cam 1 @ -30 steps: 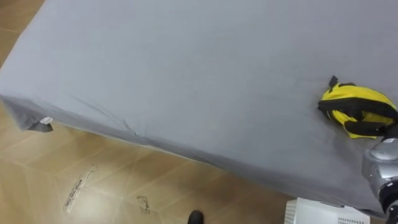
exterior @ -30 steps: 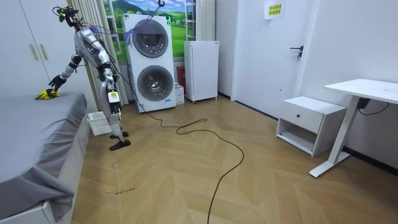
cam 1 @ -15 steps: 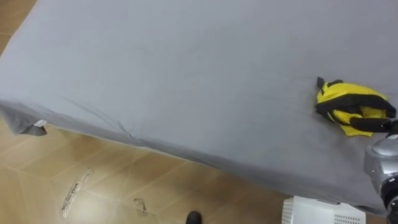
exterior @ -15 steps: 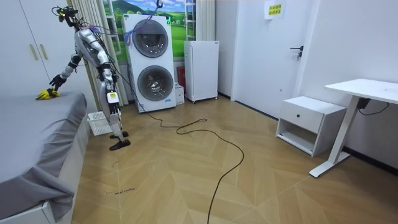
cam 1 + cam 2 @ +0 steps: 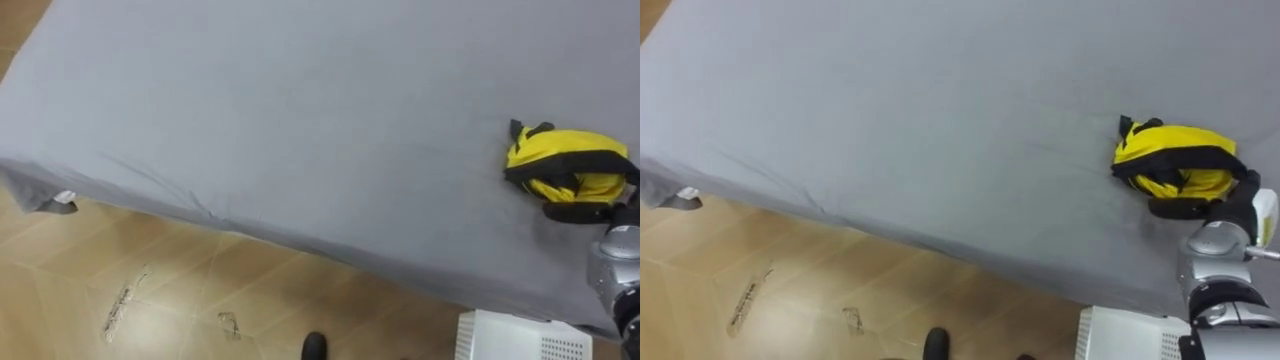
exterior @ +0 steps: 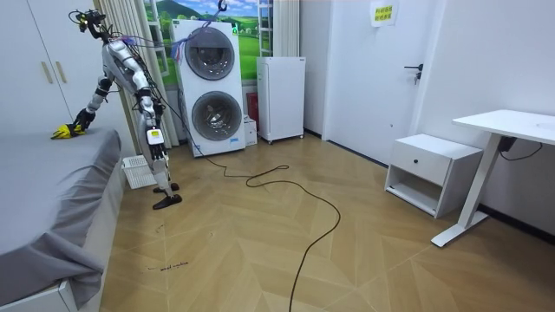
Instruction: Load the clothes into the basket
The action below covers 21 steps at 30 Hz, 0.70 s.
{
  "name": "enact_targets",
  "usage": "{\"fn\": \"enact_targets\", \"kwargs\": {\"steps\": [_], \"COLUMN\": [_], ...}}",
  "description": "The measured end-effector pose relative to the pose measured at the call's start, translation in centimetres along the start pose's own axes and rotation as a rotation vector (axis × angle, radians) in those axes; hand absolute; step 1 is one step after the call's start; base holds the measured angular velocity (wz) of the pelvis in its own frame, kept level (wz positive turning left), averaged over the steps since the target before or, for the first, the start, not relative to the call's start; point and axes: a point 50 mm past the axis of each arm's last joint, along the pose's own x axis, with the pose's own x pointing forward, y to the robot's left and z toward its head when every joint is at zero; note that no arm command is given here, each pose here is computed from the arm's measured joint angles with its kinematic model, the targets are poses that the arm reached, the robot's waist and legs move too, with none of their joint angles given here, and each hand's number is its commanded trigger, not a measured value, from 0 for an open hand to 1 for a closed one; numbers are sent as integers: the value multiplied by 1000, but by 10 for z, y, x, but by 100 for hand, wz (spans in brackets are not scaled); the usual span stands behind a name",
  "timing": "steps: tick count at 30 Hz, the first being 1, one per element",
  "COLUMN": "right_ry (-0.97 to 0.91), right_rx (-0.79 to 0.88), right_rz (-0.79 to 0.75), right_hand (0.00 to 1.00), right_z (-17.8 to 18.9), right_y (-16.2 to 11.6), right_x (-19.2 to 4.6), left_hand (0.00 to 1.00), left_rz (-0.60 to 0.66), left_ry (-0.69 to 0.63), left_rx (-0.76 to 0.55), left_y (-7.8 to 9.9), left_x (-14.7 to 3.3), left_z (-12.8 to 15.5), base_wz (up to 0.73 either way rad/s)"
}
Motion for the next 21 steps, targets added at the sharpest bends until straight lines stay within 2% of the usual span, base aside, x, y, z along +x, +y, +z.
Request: {"fn": "enact_targets", "kwargs": {"steps": [10, 21], "right_ry": [-59, -70], "right_rx": [-99, -97], "right_rz": [19, 56], "right_hand": [100, 100], "right_z": [10, 14], "right_y": [-7, -5], "right_x": [4, 4], "left_hand": [0, 0], "left_rz": [-48, -65], "left_ry": [20, 12], "left_rx": [20, 27], "left_y": [-4, -7], "left_x": [1, 1], "left_z": [-2, 1], "base_wz": [2, 0]}}
